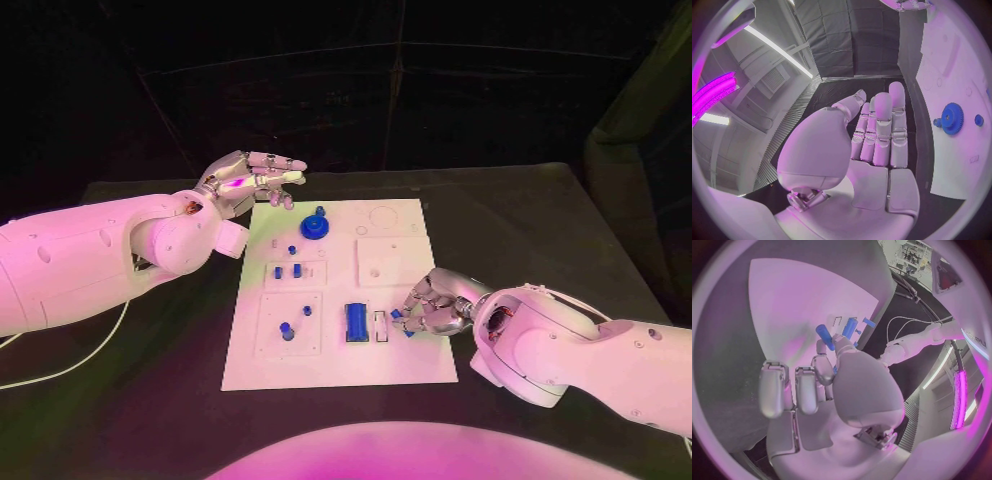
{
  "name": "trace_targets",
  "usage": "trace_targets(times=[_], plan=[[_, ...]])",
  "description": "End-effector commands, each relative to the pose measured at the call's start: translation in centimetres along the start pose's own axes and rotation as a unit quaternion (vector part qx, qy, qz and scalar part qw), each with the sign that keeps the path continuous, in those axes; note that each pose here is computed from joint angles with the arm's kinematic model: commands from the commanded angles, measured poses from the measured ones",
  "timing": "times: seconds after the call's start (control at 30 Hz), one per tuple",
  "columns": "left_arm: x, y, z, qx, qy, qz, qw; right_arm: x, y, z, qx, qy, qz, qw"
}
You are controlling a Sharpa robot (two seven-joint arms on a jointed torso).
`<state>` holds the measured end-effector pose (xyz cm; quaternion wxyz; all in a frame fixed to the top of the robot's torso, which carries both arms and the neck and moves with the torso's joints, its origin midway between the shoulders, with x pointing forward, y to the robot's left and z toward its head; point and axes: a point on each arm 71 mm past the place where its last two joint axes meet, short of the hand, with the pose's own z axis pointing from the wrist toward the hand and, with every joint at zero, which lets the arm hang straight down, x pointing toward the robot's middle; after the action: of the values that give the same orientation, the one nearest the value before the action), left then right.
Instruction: Assemble the parts on the task board
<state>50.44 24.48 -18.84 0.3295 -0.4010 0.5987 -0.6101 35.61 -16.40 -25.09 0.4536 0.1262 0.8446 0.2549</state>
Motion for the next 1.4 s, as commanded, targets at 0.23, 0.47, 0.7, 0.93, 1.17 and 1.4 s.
trace_targets(times=[0.23,0.47,0.7,0.93,1.17,1.4], plan=[[0.23,-0.15,0.02,0.003,0.007,-0.004,1.0,0.8,0.7,0.7,0.013,0.024,0.011,1.0],[0.17,-0.16,-0.05,0.003,0.006,-0.004,1.0,1.1,1.2,0.9,0.011,0.026,0.007,1.0],[0.13,-0.18,-0.1,0.003,0.005,-0.004,1.0,1.1,1.5,1.1,0.009,0.014,0.002,1.0],[0.14,-0.19,-0.12,0.003,0.006,-0.004,1.0,1.2,1.8,1.3,0.006,0.011,-0.004,1.0],[0.11,-0.2,-0.16,0.003,0.005,-0.004,1.0,1.2,1.9,1.5,0.007,0.01,-0.012,1.0],[0.13,-0.2,-0.17,0.003,0.006,-0.004,1.0,1.3,2.1,1.7,0.008,0.01,-0.018,1.0]])
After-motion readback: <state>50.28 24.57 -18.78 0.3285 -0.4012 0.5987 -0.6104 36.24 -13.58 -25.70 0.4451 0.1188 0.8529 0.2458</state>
